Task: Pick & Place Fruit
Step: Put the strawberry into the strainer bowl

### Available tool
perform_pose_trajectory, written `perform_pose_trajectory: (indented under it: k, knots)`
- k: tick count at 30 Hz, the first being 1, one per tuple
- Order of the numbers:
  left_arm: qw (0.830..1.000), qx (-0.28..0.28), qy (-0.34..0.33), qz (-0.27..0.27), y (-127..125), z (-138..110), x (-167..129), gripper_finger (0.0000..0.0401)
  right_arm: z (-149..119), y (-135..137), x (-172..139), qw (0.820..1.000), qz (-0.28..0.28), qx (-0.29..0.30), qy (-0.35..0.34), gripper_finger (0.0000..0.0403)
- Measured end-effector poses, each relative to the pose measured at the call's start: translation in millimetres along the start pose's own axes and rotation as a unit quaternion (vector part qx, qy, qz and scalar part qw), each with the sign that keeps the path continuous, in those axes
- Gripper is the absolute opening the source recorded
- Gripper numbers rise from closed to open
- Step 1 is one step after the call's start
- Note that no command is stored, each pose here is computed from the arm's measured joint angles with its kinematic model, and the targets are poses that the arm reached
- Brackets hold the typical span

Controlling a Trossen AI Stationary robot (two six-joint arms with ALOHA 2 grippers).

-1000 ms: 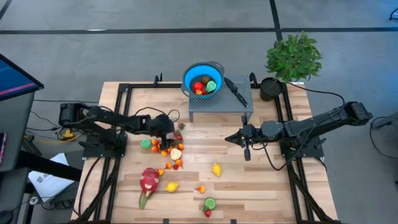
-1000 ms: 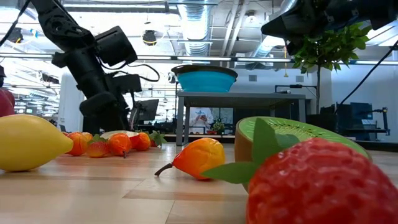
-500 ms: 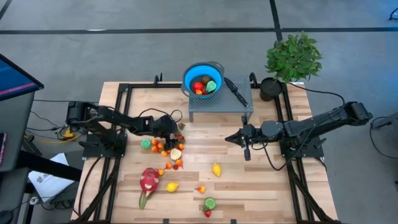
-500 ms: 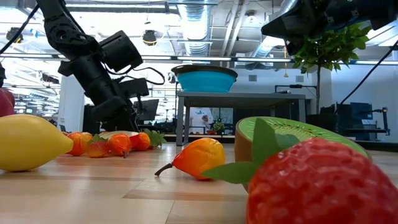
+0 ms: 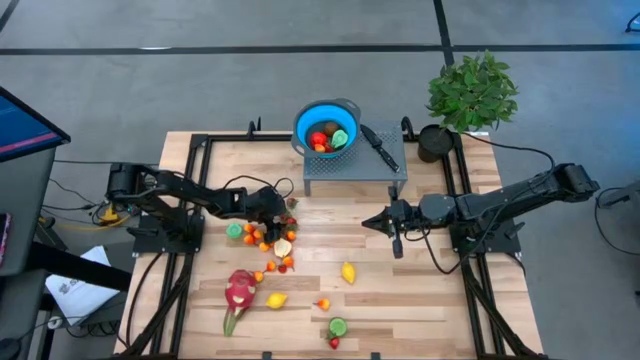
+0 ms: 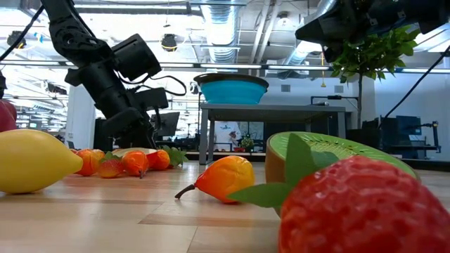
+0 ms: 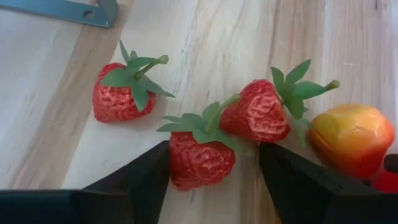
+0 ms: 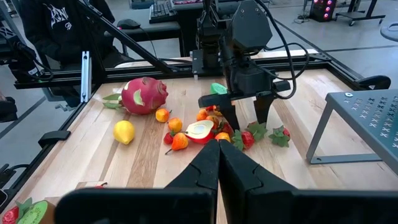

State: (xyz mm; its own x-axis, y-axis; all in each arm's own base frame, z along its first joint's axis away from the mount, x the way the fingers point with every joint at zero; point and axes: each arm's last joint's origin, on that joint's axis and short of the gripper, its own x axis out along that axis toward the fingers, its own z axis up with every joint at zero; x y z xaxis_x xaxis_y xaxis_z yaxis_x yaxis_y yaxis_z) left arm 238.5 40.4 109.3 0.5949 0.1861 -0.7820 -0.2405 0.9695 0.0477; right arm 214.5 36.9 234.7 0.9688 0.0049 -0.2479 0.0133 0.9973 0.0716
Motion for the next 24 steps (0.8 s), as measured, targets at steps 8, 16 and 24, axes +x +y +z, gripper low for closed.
perform_pose_trajectory:
  k: [8, 16, 24]
  knots:
    - [1.000, -0.014, -0.002, 0.007, 0.6, 0.0, 0.2, 0.0179, 0.0, 0.0, 0.0, 1.000, 0.000, 0.000, 0.000, 0.0000]
    - [1.000, -0.014, -0.003, 0.008, 0.7, 0.2, 0.2, 0.0148, 0.1, 0.0, 0.0, 1.000, 0.000, 0.001, 0.000, 0.0000]
    - [1.000, -0.016, -0.005, 0.007, 0.7, 0.3, 0.3, 0.0142, 0.1, 0.0, 0.0, 1.000, 0.000, 0.001, 0.000, 0.0000]
